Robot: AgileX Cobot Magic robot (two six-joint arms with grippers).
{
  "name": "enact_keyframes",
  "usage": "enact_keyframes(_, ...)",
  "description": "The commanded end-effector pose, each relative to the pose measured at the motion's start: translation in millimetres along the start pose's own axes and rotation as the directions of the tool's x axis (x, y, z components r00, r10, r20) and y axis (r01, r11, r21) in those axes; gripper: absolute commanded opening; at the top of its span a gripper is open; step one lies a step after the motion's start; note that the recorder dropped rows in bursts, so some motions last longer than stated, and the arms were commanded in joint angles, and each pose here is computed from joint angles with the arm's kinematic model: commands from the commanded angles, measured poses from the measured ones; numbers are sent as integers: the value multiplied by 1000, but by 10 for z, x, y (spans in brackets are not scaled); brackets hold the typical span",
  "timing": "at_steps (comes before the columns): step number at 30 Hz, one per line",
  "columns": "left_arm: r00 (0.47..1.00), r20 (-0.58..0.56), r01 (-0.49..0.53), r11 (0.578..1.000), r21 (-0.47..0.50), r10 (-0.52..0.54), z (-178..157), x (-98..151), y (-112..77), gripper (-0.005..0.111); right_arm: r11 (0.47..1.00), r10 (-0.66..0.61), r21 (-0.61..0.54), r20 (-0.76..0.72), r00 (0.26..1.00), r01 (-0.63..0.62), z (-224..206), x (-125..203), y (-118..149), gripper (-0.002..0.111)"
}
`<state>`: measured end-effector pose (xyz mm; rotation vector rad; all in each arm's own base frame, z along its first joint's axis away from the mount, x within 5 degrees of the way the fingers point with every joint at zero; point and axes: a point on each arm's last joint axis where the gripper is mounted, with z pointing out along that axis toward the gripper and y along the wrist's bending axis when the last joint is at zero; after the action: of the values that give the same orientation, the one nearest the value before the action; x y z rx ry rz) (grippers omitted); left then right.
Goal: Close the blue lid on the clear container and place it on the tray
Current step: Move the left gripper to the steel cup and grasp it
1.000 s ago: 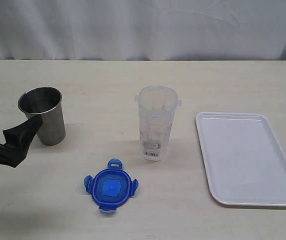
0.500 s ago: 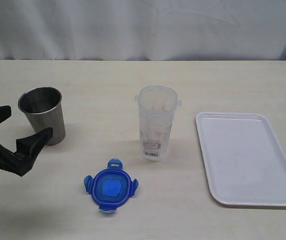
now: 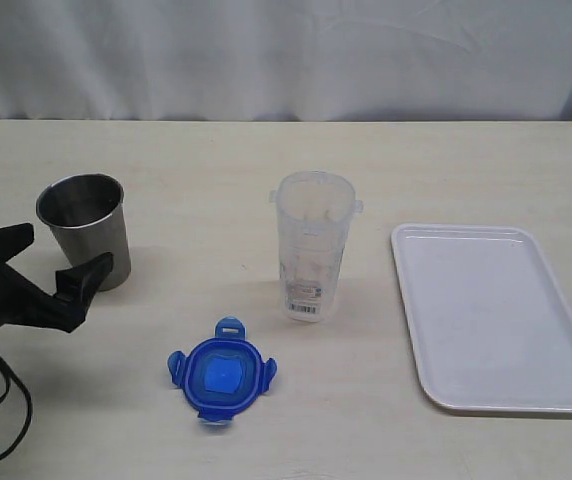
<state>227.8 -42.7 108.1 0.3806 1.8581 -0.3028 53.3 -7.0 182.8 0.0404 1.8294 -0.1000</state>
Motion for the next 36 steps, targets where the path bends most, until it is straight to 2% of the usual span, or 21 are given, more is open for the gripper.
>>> enact_keyframes(1,1000,1,3,1000,1,-3,179,60,69,105,1000,1,-3,0,1000,-1,0,8,3,5)
enact_keyframes(13,1000,-2,4,1000,1,-4,548,169,198,105,1000,1,-3,0,1000,-1,0,8,3,5)
enact_keyframes(26,1000,-3,5,1000,21,-4,742,235,246,105,1000,1,-3,0,1000,-1,0,8,3,5)
enact_keyframes(36,1000,6,4,1000,23,-4,742,226,245,105,1000,1,-3,0,1000,-1,0,8,3,5)
